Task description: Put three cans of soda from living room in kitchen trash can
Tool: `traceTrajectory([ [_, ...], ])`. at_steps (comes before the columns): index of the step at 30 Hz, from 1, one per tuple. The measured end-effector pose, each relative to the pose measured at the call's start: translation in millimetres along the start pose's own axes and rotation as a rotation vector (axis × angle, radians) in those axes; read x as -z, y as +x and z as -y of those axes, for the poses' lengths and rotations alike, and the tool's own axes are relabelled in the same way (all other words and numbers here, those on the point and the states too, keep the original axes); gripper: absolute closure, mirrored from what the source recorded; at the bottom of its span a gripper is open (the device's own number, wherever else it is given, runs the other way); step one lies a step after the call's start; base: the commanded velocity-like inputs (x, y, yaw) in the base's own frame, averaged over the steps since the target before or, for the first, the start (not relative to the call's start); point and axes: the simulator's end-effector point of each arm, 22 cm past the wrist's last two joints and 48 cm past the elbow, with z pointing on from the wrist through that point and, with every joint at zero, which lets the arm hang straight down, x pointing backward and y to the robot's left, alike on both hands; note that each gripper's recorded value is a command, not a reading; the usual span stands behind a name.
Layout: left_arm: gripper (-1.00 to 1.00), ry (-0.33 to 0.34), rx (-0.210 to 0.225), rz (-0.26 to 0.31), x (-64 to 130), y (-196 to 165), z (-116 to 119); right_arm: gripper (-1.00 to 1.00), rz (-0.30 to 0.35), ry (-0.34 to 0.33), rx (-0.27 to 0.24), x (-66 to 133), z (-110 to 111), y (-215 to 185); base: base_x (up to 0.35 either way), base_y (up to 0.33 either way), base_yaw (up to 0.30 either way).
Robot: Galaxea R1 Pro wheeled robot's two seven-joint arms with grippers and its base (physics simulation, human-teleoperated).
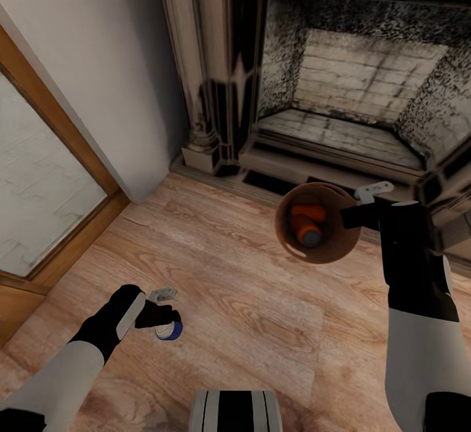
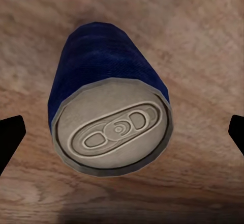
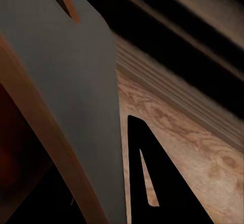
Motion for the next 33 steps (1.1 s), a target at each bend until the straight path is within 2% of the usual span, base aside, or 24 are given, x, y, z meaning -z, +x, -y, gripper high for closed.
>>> traceTrajectory([
  [8, -1.00, -0.002, 0.003, -0.020, -10.2, 5.8, -1.7, 1.00, -0.032, 0.043, 0.025, -9.7, 18.6, 14.1, 0.000, 0.000, 0.000],
  [12, -1.00, 0.002, 0.004, -0.036, -18.8, 11.0, 0.3, 1.00, -0.048, 0.028, 0.023, -18.6, 13.7, 22.3, 0.000, 0.000, 0.000],
  [29, -1.00, 0.006, 0.002, -0.050, -25.5, 15.7, 3.2, 1.00, -0.060, 0.020, 0.040, -25.5, 5.0, 27.1, 0.000, 0.000, 0.000],
  [30, 1.00, 0.005, 0.002, -0.050, -25.5, 15.7, 3.1, 1.00, -0.059, 0.019, 0.040, -25.5, 4.5, 27.0, 0.000, 0.000, 0.000],
  [33, 1.00, 0.006, 0.003, -0.050, -25.5, 15.9, 3.3, 1.00, -0.059, 0.013, 0.035, -25.6, 3.0, 27.1, 0.000, 0.000, 0.000],
])
